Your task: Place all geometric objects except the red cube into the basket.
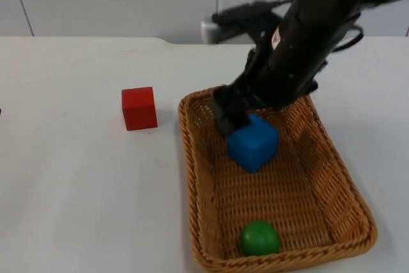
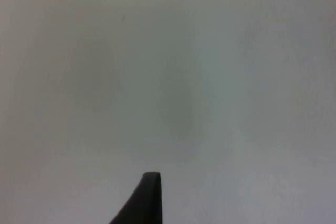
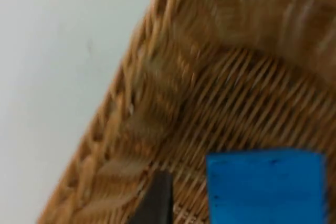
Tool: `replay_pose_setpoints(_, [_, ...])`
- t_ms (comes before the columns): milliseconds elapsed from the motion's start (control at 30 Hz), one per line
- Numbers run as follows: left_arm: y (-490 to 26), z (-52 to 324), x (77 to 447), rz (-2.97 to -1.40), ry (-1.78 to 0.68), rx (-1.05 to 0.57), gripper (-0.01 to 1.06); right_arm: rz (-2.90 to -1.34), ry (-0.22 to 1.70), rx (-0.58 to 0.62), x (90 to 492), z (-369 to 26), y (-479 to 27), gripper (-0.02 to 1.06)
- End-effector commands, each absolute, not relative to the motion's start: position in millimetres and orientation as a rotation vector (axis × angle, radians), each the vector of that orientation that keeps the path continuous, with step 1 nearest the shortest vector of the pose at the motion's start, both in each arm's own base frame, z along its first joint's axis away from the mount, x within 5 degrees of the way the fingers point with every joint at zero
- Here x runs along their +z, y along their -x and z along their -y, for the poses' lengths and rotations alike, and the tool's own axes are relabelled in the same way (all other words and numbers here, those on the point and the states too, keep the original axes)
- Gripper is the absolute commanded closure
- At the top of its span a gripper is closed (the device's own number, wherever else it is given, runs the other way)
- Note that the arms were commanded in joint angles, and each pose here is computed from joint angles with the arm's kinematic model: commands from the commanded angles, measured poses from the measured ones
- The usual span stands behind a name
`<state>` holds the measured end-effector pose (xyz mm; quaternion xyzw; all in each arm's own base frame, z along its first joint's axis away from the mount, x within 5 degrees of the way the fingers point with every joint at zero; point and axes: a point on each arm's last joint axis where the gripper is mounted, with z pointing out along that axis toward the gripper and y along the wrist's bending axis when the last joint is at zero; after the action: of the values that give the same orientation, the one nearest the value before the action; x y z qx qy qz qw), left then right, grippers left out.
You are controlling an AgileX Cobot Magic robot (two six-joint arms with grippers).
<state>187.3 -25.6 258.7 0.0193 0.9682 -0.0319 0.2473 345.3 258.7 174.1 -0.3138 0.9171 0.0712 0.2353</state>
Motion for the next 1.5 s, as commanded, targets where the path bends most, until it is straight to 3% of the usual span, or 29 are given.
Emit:
replay_pose_setpoints(0, [-185.8,24.5,258.4,-2.639,-0.044,-0.084,0.0,-2.442,0.843,0.226,209.8,-258.2,-340.4,0.2])
replay_pose_setpoints(267, [-185.6,24.9,258.3,-2.642,-0.04,-0.091,0.0,-2.233,0.801,0.277,348.7,-214.9,-284.2,0.2])
replay_pose_setpoints(467, [-185.6,25.2,258.3,-2.642,-0.037,-0.095,0.0,-2.156,0.775,0.3,383.4,-186.5,-247.0,0.2])
replay_pose_setpoints(667, [-181.6,24.7,263.4,-2.616,-0.037,-0.099,0.0,-2.11,0.757,0.317,387.6,-163.2,-216.1,0.2])
replay_pose_setpoints(1167, [-75.9,11.1,333.1,-2.118,-0.061,-0.137,0.0,-1.912,0.668,0.386,363.9,-65.3,-87.4,0.2])
replay_pose_setpoints(1467, [-23.4,4.0,303.5,-1.999,-0.074,-0.133,0.0,-1.814,0.631,0.408,349.5,-22.7,-32.0,0.2])
